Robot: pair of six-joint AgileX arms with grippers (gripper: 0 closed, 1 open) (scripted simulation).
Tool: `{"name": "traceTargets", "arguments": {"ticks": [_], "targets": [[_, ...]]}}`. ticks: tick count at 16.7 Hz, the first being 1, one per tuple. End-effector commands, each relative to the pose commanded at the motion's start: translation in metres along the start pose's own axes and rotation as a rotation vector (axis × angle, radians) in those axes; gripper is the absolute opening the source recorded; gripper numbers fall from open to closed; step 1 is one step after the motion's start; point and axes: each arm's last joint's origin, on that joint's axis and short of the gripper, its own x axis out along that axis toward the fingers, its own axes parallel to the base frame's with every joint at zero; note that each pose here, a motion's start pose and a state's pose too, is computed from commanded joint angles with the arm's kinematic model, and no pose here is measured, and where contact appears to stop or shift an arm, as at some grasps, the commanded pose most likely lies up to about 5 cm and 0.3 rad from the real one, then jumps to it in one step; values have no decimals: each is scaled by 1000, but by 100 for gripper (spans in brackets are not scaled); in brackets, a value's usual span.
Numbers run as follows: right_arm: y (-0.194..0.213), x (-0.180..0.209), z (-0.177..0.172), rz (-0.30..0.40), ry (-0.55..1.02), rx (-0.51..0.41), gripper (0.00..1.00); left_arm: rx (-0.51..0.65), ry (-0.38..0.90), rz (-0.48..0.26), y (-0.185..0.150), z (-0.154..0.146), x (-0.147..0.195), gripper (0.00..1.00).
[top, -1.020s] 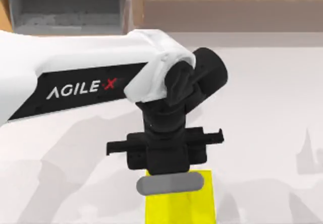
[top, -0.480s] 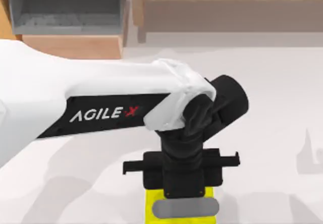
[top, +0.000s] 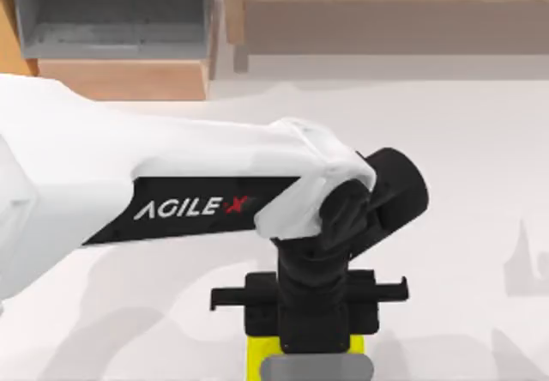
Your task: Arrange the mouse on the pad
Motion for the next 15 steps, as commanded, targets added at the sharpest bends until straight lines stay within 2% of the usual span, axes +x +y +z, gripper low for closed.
{"name": "traceTargets", "arguments": {"ticks": [11,15], "targets": [[0,0,0,0,0,0,100,0,0,0,0,0,0,98],[0,0,0,0,0,0,100,0,0,0,0,0,0,100]]}}
